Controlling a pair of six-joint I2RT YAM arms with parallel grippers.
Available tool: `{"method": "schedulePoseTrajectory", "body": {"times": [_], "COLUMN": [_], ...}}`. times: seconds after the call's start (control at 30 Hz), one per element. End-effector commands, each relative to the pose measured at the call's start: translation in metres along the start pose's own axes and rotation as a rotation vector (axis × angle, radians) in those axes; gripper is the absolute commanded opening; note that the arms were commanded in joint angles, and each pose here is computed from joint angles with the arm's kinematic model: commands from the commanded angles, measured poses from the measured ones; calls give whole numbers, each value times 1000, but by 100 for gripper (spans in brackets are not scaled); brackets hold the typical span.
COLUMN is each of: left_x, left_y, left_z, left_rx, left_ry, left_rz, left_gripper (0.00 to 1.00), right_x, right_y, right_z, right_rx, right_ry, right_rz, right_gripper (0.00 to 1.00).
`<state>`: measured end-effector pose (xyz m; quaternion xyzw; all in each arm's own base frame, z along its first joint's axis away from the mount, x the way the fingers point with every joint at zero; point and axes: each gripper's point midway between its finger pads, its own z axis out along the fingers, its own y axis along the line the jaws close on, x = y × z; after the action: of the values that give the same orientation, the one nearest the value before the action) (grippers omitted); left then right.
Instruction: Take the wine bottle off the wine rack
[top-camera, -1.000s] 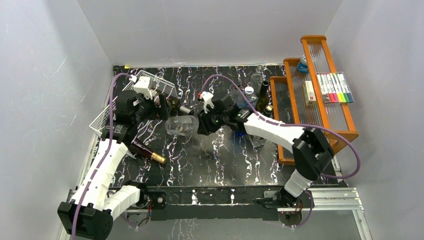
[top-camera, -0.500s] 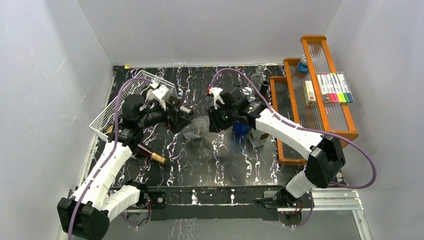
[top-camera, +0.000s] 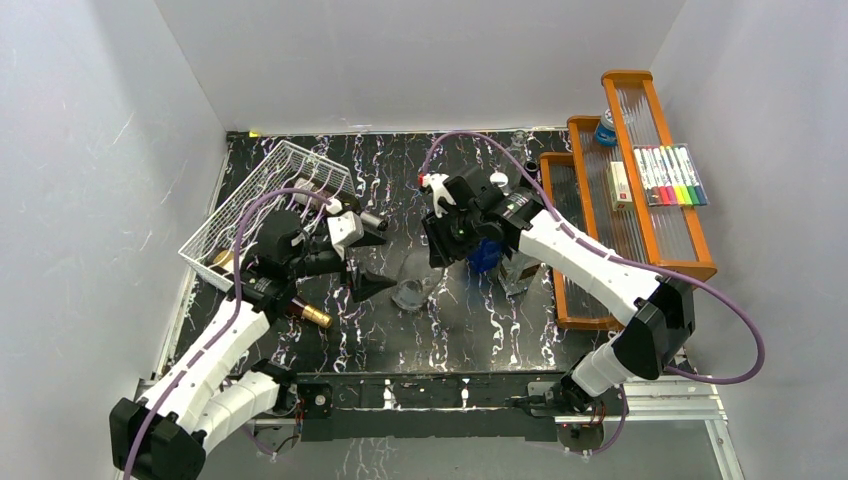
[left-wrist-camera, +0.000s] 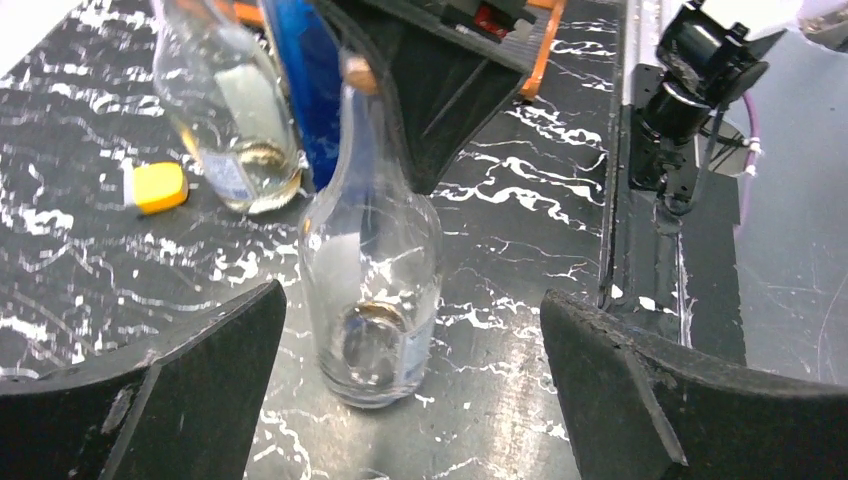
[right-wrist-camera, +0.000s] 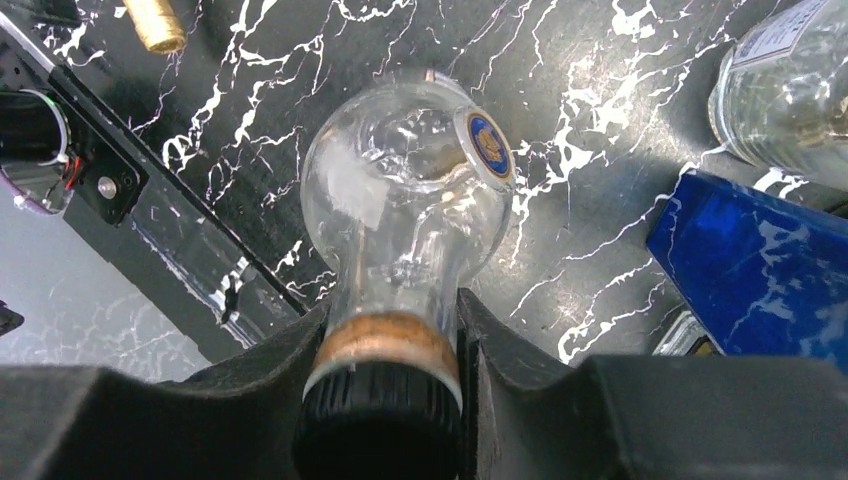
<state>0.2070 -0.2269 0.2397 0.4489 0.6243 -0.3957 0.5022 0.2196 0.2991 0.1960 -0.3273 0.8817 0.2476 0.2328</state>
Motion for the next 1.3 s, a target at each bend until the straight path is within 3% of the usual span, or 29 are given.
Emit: {"method": "schedulePoseTrajectory", "body": {"times": [0.0, 0.3, 0.4, 0.43, 0.5, 0.63, 0.77, 0.97, 1.1, 1.27], "left_x": [-16, -14, -4, 4, -2, 7, 4, -2, -10, -20], "left_y": [-13, 3, 20, 25, -6, -11, -18, -17, -8, 0], "left_z": [9, 47, 58, 71, 79, 76, 71, 83, 94, 104], "left_rx": [114, 102, 8, -5, 145, 85, 116, 90, 34, -14], "left_ry": [-71, -109, -103, -126, -131, -129, -111, -122, -135, -161], "left_rz": [156, 79, -23, -130, -103, -32, -23, -31, -29, -8], "left_gripper": [98, 98, 98, 98, 98, 98, 98, 94, 81, 51], "right_x": [-49, -55, -53, -51, -52, -62, -81, -109, -125, -137], "right_y": [26, 30, 27, 29, 25, 16, 18, 32, 37, 39], "right_z": [-39, -40, -32, -27, -24, -31, -53, -82, -102, -125], "right_rx": [-85, -98, -93, -112, -92, -20, 5, -25, -23, -8], "right_ry": [-163, -161, -159, -169, -172, -176, -233, -335, -398, -481], "right_rz": [-45, -49, -41, -39, -24, -1, -15, -35, -45, -56], "right_gripper": [0, 0, 0, 0, 0, 2, 27, 56, 74, 90]}}
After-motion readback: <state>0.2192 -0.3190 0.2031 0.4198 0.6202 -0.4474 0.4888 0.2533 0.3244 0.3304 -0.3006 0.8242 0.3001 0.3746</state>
